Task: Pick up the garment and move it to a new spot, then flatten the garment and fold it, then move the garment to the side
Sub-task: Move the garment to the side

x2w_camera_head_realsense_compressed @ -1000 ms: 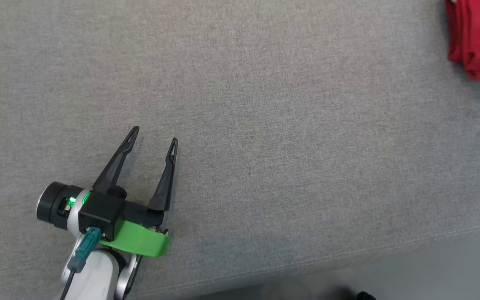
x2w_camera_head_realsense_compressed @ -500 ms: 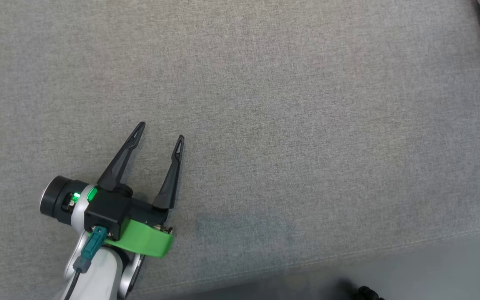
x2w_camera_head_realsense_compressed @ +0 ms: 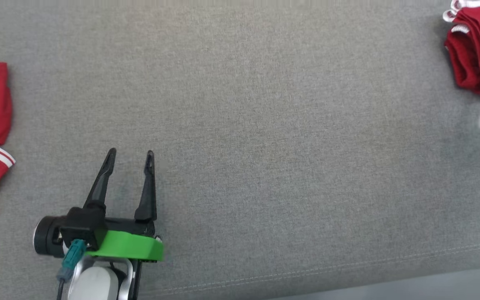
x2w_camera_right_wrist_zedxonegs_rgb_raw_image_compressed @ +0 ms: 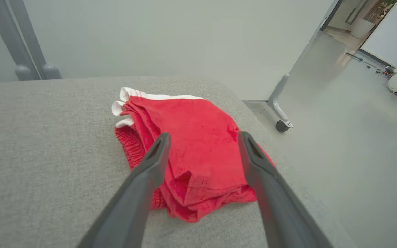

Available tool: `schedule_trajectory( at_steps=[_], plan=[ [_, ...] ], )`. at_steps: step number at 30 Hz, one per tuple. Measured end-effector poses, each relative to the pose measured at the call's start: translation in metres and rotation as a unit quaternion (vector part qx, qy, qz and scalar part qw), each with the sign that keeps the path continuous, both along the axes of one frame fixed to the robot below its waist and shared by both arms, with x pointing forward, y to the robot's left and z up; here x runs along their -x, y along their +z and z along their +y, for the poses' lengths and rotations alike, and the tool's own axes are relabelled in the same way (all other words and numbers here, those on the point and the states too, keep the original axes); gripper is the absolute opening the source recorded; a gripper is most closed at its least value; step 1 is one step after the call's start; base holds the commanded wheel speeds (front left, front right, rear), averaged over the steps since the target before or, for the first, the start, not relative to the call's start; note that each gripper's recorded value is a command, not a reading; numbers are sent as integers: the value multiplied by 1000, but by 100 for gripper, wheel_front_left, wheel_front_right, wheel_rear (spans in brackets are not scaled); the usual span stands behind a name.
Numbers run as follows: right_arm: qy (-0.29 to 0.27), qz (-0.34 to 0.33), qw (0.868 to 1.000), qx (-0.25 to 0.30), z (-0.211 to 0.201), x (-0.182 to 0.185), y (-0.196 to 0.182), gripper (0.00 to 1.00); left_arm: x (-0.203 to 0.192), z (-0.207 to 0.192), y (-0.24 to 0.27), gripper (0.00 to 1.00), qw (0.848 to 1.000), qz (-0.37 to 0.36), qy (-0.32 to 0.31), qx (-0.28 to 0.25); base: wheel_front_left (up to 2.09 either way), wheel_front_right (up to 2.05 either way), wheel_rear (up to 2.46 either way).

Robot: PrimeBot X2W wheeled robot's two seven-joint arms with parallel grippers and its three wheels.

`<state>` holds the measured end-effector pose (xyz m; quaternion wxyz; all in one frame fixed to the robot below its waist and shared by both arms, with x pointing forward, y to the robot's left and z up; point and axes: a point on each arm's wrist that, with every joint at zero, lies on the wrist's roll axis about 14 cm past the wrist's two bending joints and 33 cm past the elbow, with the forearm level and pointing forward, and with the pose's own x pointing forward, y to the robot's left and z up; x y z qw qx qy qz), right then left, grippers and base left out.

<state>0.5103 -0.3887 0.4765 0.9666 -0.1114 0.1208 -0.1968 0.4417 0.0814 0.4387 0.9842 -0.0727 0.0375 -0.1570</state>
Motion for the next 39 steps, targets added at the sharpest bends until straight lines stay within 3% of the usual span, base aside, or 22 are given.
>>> schedule_trajectory(
  at_steps=[5,12,20,28,33,39],
  plan=[
    [6,-38,997,-71,29,21,1,100,17,25,9,100,998,8,57,16,0,0,0],
    [31,-81,989,-122,63,52,15,100,41,55,24,100,993,6,115,16,0,0,0],
    [123,-159,966,-162,136,87,46,100,67,82,58,100,989,-34,143,6,0,0,0],
    [214,-149,956,-131,194,115,43,100,84,88,62,100,990,-50,134,-7,0,0,0],
    [228,-138,954,-140,208,128,33,100,91,78,62,100,993,-56,102,-9,0,0,0],
    [245,-115,952,-143,223,140,19,100,100,82,50,100,994,-39,105,-11,0,0,0]
  ],
)
